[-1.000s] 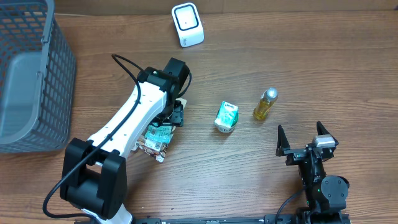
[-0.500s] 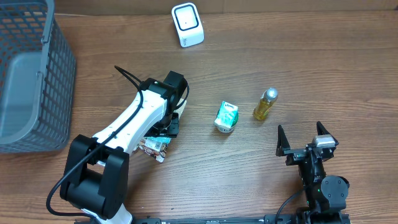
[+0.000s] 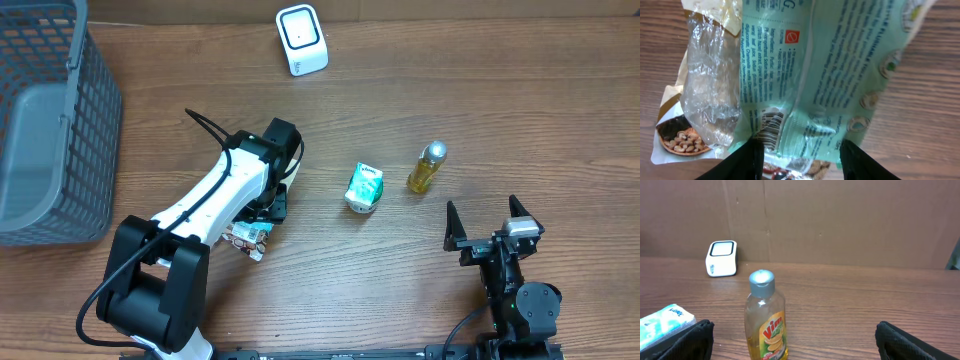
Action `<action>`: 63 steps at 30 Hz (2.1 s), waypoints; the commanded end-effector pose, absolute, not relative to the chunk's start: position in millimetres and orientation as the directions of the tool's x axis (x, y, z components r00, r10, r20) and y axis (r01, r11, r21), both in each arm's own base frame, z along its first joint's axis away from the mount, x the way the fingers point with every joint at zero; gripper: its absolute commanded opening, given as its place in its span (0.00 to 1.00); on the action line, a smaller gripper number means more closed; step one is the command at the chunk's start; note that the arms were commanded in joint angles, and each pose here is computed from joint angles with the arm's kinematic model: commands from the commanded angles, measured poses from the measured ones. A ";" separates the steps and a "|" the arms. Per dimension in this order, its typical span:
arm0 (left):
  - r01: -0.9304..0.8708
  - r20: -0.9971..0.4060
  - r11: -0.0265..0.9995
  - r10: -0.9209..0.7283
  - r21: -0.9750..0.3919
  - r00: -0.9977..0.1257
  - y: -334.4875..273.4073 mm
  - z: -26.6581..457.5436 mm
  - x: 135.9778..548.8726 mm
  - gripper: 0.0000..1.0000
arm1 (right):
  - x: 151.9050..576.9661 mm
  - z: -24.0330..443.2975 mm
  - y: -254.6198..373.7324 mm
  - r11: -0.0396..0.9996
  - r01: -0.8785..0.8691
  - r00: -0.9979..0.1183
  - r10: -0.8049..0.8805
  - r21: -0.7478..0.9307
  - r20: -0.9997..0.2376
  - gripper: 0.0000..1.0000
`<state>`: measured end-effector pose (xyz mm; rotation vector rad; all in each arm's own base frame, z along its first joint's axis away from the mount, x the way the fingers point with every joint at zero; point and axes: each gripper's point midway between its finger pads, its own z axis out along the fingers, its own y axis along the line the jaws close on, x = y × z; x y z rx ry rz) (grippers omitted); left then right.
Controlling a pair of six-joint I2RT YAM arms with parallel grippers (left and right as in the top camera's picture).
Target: Scan the item barcode
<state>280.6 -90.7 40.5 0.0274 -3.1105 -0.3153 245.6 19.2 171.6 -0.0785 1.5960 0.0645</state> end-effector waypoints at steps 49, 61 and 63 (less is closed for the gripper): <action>-0.059 -0.044 0.998 -0.061 -0.038 -0.997 -52.2 110.5 341.5 1.00 | 245.6 169.9 20.8 0.995 -0.097 -0.022 -0.011 -0.009 -1.000 1.00; -0.009 0.037 0.993 -0.005 -0.122 -0.999 -68.0 62.8 314.4 0.68 | 245.6 169.9 20.8 0.995 -0.097 -0.022 -0.011 -0.009 -1.000 1.00; -0.007 0.044 0.991 -0.001 -0.130 -0.999 -68.9 52.9 310.1 0.59 | 245.6 169.9 20.8 0.995 -0.097 -0.022 -0.011 -0.009 -1.000 1.00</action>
